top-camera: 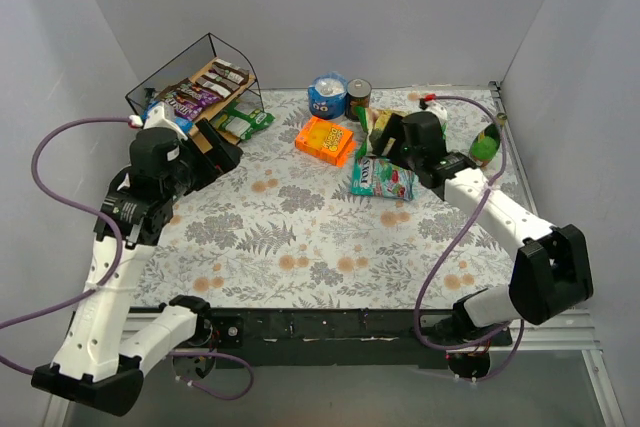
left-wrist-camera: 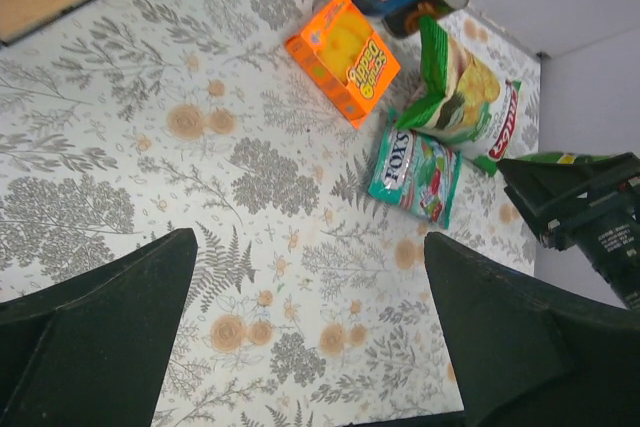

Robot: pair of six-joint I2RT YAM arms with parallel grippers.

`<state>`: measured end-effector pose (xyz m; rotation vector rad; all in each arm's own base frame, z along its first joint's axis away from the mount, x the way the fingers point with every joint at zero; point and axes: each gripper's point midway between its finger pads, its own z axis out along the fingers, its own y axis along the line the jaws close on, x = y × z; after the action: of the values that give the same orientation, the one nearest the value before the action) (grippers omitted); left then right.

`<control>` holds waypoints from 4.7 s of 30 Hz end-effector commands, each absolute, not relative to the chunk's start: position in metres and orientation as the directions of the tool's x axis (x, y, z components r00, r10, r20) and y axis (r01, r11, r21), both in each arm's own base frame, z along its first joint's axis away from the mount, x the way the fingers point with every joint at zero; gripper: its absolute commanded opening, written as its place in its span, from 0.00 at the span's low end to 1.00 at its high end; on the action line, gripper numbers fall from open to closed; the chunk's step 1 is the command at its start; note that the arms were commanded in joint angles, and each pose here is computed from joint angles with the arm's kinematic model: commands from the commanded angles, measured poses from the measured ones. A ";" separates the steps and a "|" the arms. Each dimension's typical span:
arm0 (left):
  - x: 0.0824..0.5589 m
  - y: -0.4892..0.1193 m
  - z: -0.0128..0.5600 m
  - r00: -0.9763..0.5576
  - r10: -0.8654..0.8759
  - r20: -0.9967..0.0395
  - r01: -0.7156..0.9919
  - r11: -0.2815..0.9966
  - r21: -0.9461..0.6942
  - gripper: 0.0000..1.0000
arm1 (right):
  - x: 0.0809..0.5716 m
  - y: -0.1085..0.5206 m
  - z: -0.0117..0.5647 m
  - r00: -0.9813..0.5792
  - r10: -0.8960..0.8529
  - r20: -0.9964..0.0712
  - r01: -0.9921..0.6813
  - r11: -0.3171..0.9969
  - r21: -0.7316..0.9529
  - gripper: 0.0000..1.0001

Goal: Place and organize the candy bags onto the shelf

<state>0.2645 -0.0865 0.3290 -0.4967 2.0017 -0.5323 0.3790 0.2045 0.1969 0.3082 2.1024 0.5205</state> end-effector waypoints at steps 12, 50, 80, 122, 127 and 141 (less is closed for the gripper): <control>0.286 -0.120 0.310 -0.546 -0.528 -0.651 -0.041 0.793 -0.608 0.98 | 0.364 0.082 0.057 -0.748 0.478 -0.461 0.338 0.871 0.355 0.63; 0.269 -0.106 0.303 -0.530 -0.552 -0.644 -0.103 0.796 -0.596 0.98 | 0.351 0.193 0.072 -0.792 0.519 -0.321 0.134 0.660 0.739 0.01; 0.262 -0.088 0.325 -0.472 -0.640 -0.607 -0.241 0.755 -0.609 0.98 | 0.415 0.451 0.240 -0.800 0.528 -0.286 -0.274 0.102 0.956 0.01; 0.242 -0.071 0.346 -0.444 -0.626 -0.641 -0.263 0.775 -0.575 0.98 | 0.474 0.589 0.158 -0.553 0.789 -0.268 -0.278 0.129 0.952 0.02; 0.243 -0.071 0.343 -0.450 -0.624 -0.639 -0.267 0.777 -0.570 0.98 | 0.476 0.589 0.146 -0.522 0.822 -0.228 -0.242 0.114 0.964 0.04; 0.239 -0.065 0.336 -0.452 -0.619 -0.643 -0.302 0.784 -0.543 0.98 | 0.475 0.598 0.124 -0.519 0.844 -0.132 -0.190 0.037 0.981 0.19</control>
<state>0.2446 -0.0720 0.3381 -0.6777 2.0647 -0.4777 0.4712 0.5954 0.0816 0.6483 1.6572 1.4993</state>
